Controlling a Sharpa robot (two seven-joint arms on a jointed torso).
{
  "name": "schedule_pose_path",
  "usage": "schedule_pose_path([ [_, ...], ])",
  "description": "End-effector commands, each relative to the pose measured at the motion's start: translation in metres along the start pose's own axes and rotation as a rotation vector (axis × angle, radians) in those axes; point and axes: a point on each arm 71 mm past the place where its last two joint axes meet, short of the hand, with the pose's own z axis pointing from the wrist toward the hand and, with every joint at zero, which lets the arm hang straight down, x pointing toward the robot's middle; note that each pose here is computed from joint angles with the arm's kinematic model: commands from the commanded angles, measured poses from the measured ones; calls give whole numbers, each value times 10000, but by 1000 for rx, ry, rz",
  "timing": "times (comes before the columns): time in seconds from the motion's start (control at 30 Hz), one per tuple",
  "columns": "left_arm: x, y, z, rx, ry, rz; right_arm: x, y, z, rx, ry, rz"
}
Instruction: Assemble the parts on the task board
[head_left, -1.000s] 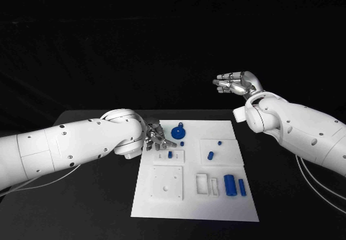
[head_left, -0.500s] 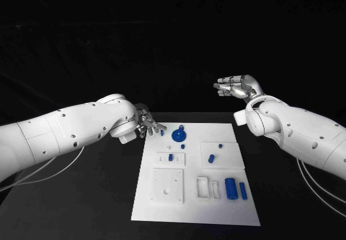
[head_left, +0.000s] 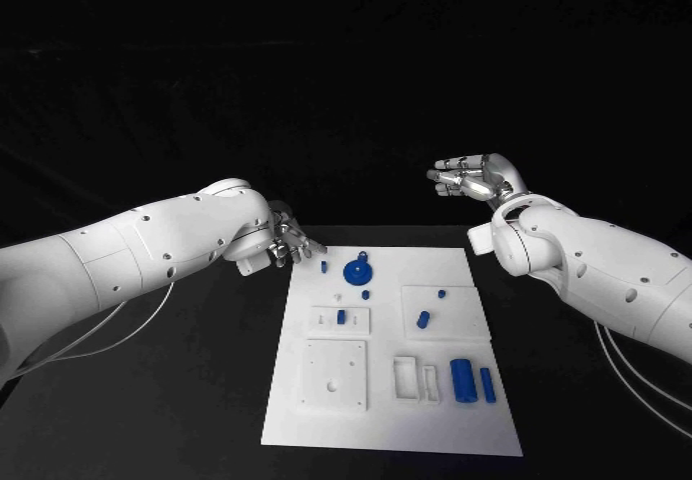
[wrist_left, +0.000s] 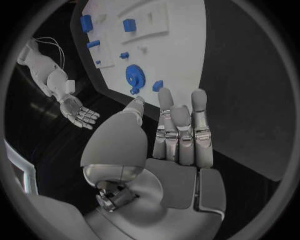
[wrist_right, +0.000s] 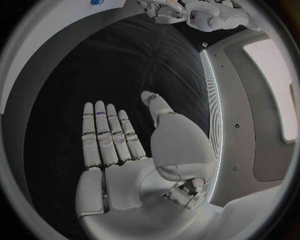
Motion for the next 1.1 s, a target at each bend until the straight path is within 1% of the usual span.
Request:
schedule_pose_path([
  [0.03, 33, -44, 20, 29, 77, 25, 24, 20, -2, -15, 15, 3],
  [0.27, 26, -61, 75, 20, 106, 40, 42, 33, -2, -17, 18, 5],
  [0.43, 24, -77, 104, 19, 109, 42, 52, 39, -2, -19, 19, 6],
  [0.77, 12, -92, 137, 24, 103, 32, 67, 46, 0, -20, 21, 8],
  [0.9, 12, -97, 147, 26, 109, 31, 75, 47, 2, -20, 22, 9],
  [1.1, 38, -98, 163, 25, 131, 40, 81, 48, 4, -20, 23, 9],
])
